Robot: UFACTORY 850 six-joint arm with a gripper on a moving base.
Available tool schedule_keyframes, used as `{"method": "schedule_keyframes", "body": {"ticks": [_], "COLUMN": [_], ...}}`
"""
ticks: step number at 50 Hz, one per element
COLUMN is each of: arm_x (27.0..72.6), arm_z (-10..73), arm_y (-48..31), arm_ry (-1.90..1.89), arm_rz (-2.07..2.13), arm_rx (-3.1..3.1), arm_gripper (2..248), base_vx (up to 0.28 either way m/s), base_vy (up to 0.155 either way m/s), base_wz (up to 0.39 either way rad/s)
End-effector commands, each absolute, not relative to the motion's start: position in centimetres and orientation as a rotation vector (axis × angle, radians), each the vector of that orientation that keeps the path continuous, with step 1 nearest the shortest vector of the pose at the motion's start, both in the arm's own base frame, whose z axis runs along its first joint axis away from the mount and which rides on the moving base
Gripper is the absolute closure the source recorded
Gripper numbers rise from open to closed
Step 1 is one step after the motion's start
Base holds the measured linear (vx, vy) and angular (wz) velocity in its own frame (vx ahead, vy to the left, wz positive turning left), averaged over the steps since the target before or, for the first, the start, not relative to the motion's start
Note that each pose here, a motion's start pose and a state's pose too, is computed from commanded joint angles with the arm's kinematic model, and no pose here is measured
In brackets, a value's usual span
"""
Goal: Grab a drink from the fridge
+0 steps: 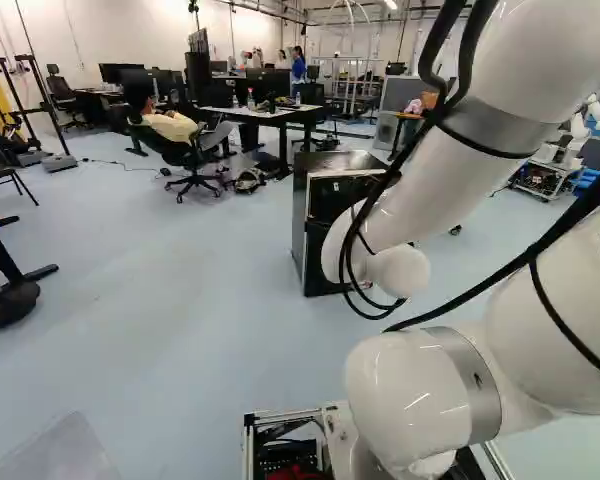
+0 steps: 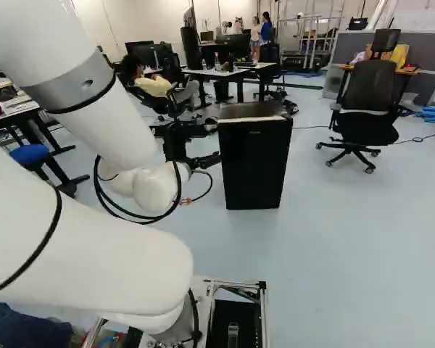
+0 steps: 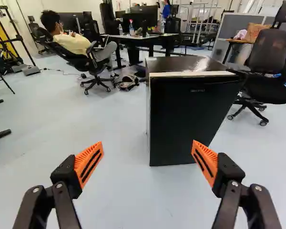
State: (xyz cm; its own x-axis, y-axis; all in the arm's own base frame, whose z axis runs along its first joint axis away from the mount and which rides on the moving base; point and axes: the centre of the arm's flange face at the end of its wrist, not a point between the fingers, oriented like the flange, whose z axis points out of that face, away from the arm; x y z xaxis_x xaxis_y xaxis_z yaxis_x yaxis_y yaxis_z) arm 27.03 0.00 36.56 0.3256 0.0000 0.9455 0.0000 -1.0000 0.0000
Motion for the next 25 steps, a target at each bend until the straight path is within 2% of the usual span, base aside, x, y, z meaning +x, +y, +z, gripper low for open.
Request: {"method": "schedule_keyframes", "body": {"ticks": [25], "arm_x": [27.03], "arm_z": [36.56], "arm_y": [0.0], "arm_ry": [0.0], "arm_rz": [1.824], "arm_rx": [2.558], "arm_gripper": [3], "base_vx": [0.128], "base_vy": [0.039], "base_wz": [-0.006]}}
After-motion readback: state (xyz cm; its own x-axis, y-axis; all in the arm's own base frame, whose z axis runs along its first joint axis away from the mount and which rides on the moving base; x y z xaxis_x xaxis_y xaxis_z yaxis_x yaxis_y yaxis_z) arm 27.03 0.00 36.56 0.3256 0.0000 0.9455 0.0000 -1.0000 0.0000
